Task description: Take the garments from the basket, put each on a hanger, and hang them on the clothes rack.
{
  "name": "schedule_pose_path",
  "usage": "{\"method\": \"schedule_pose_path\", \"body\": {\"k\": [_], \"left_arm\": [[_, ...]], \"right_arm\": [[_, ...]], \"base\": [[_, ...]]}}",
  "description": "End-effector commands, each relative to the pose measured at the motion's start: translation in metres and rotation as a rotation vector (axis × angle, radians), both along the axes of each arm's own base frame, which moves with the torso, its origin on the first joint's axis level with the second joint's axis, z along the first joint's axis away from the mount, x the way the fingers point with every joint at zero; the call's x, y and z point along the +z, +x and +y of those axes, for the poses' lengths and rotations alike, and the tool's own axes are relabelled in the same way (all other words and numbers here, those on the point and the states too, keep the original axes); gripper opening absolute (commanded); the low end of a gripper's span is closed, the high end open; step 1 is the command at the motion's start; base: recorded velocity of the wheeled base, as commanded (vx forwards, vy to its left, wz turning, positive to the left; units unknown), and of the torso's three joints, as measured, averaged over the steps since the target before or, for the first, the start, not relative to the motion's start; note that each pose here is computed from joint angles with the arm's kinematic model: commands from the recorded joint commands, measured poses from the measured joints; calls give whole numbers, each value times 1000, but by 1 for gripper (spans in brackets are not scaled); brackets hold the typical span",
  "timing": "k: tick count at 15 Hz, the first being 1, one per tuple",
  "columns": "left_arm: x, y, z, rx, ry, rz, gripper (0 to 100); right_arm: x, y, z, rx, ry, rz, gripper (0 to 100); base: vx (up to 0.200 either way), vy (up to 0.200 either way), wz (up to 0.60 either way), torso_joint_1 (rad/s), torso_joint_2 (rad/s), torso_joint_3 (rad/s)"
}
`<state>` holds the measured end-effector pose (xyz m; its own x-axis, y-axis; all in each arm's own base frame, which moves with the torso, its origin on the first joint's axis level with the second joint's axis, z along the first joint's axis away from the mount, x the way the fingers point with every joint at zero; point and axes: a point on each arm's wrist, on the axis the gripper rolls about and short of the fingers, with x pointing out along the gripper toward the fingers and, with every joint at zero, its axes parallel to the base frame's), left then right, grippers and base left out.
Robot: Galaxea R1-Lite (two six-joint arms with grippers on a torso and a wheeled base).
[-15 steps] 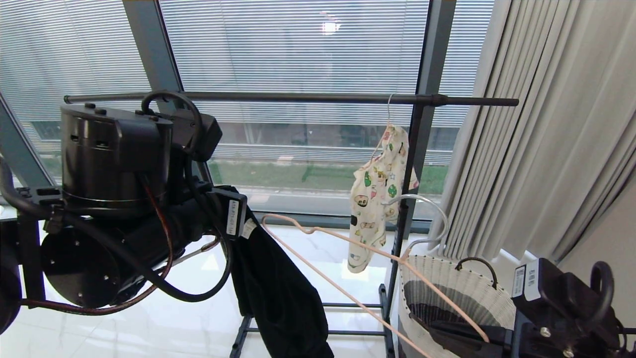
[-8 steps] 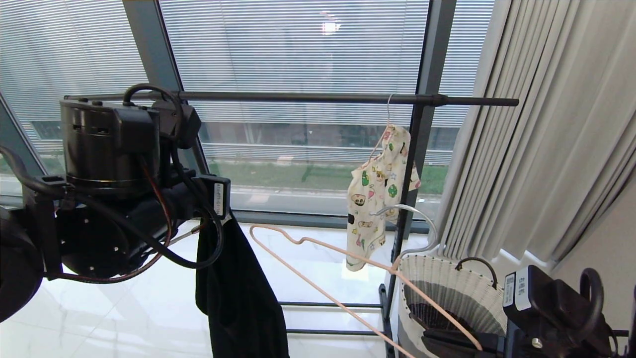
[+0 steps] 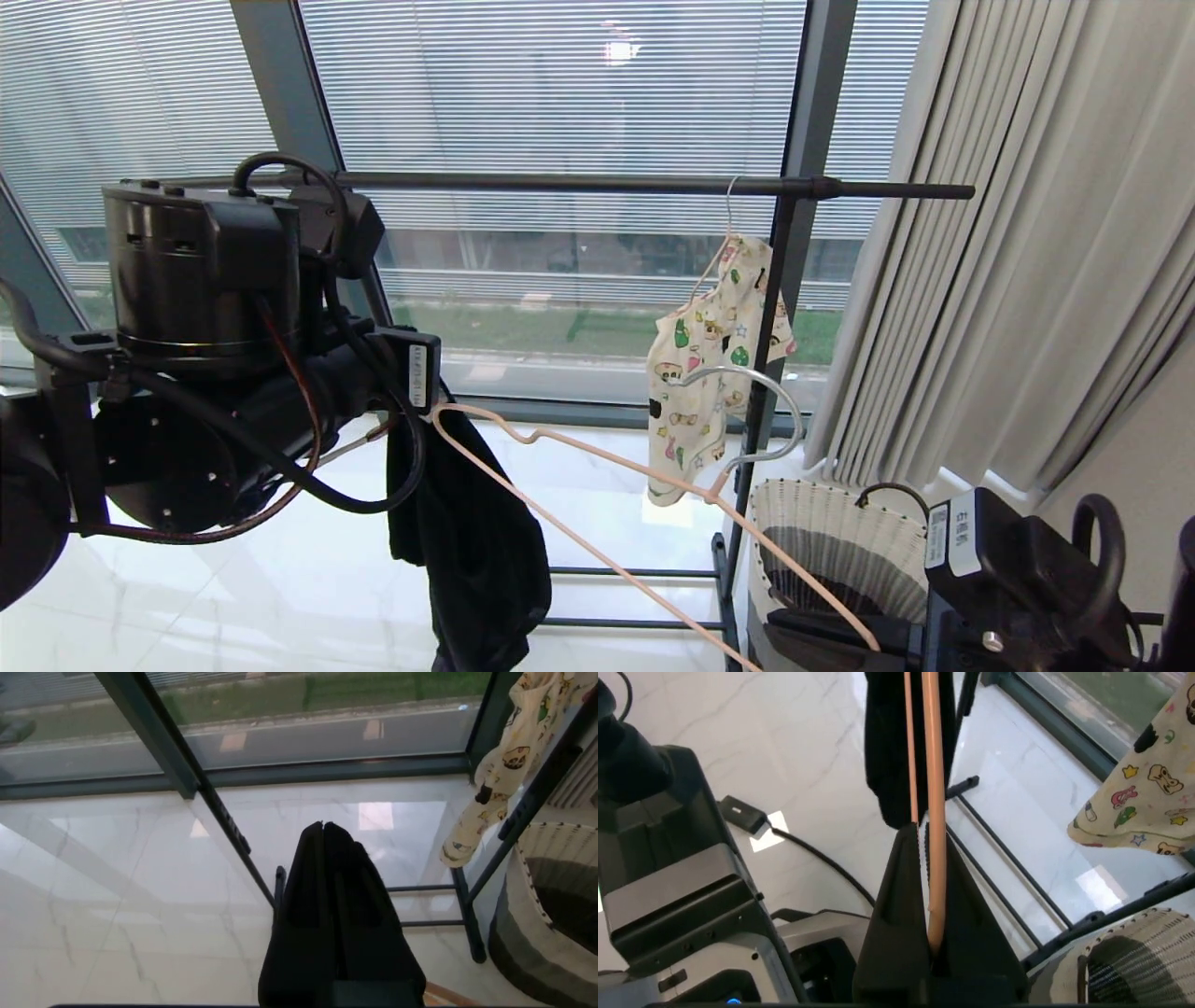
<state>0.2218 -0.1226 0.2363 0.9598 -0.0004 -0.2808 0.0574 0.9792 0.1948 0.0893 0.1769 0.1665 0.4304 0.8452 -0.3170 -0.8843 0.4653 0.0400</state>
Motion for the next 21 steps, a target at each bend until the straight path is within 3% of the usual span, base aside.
{"method": "schedule_pose_path", "body": {"k": [1, 13, 17, 21], "left_arm": [[4, -5, -1, -13, -9, -13, 0], [6, -9, -5, -38, -15, -22, 0], [8, -24, -21, -117, -21, -28, 0], [10, -31, -34, -120, -36, -62, 0]], "right_arm": [[-1, 3, 6, 1, -7, 5, 0], [1, 11, 14, -21, 21, -4, 0], [-1, 26, 38, -36, 30, 3, 0], [-5, 46, 61, -63, 64, -12, 0]], "base": [[0, 0, 0, 0, 0, 0], [0, 0, 0, 0, 0, 0], [0, 0, 0, 0, 0, 0], [0, 0, 0, 0, 0, 0]]}}
